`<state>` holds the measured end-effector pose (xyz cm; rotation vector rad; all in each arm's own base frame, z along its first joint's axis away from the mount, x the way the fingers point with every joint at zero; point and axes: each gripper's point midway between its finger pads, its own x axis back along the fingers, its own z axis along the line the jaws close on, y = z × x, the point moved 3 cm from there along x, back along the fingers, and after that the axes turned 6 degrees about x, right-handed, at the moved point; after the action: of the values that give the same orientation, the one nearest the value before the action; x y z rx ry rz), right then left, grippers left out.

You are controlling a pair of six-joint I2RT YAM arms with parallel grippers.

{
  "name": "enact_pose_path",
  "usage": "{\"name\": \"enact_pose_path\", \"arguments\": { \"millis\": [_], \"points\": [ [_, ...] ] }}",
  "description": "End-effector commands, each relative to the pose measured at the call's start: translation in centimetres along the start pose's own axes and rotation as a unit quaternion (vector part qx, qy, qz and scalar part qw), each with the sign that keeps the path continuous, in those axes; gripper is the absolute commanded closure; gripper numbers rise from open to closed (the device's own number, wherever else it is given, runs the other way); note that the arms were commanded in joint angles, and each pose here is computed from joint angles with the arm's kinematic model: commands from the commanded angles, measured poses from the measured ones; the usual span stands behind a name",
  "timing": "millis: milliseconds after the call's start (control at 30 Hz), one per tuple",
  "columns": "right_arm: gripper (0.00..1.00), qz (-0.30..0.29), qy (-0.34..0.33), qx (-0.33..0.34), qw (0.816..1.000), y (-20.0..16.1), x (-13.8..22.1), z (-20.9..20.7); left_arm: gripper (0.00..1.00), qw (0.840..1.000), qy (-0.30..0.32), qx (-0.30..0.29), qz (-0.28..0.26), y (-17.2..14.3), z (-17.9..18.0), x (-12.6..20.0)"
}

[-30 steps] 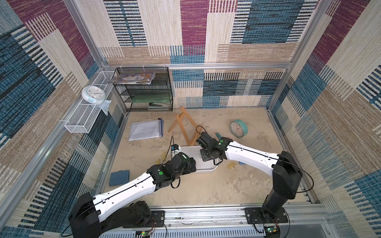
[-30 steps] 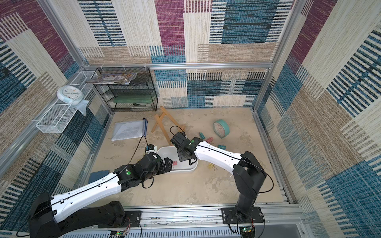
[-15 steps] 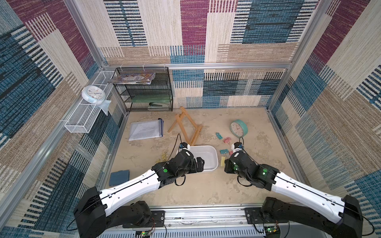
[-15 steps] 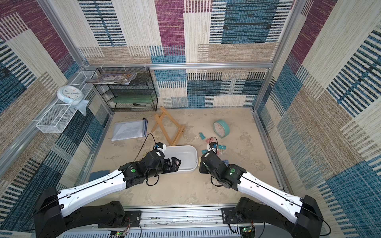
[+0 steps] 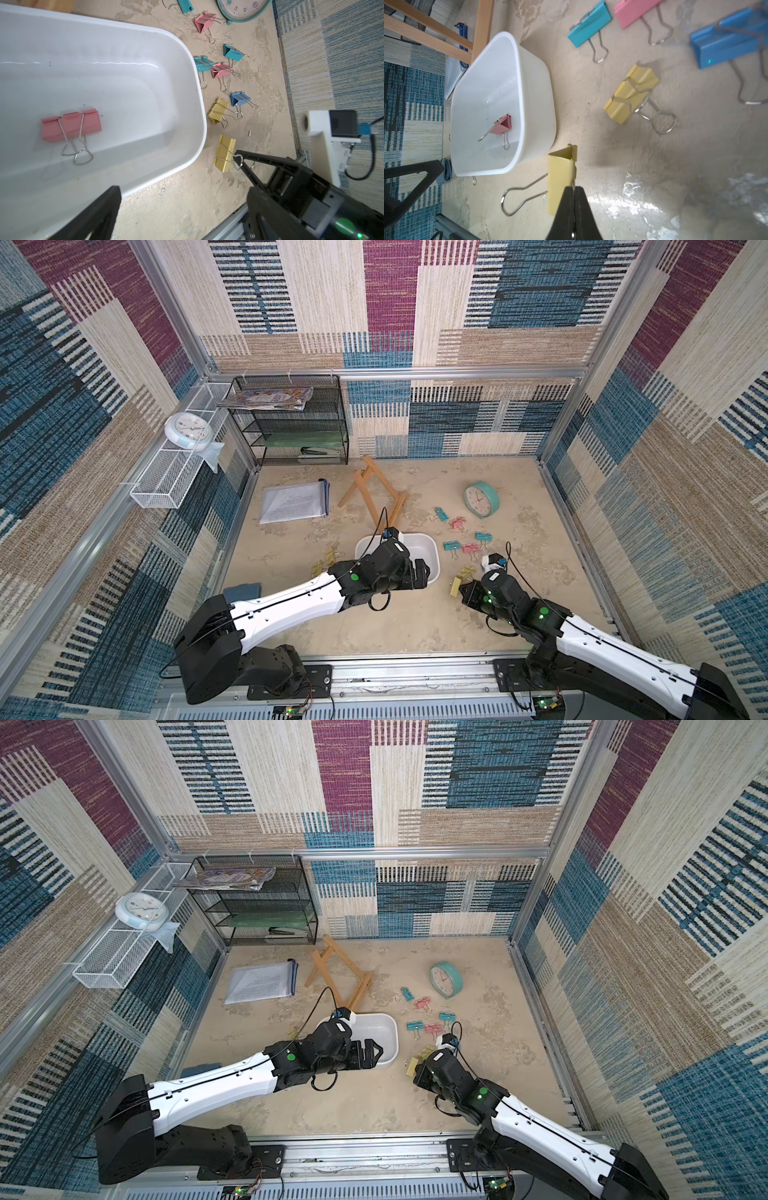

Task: Take out the binder clips from the storage box
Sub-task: Place the binder clip at the center of the board.

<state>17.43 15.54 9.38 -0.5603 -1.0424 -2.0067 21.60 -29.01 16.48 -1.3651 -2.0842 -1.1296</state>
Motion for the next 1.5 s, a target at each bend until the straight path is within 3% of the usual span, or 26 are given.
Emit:
{"name": "enact_pose_path", "arguments": {
  "millis": [0,433,633,967,1133,1467],
  "points": [
    [1.0,0.013,0.077,-0.036,0.996,0.0,-0.4,1.9,0.01,1.0,-0.001,-0.002,-0.003,0.2,-0.2,0.0],
    [1.0,0.028,0.08,-0.091,0.992,0.1,-2.3,0.3,0.01,1.0,0.013,-0.005,0.0,0.2,0.1,0.0],
    [0.99,0.033,0.028,-0.101,0.994,-0.1,-3.7,-1.2,0.01,1.0,0.013,-0.007,0.004,0.1,0.0,-0.1],
    [0.8,0.074,-0.043,-0.057,0.995,-1.3,-3.3,-3.0,0.01,1.0,0.02,-0.014,0.008,0.1,0.0,-0.3],
    [0.72,0.064,-0.025,-0.047,0.997,-0.7,-2.4,-2.3,0.01,1.0,0.02,-0.016,0.018,0.0,-0.3,-0.8],
    [0.71,0.077,0.017,-0.03,0.996,-1.1,-1.9,-1.2,0.0,0.999,0.046,-0.025,0.014,0.2,0.4,-0.7]
  ]
}}
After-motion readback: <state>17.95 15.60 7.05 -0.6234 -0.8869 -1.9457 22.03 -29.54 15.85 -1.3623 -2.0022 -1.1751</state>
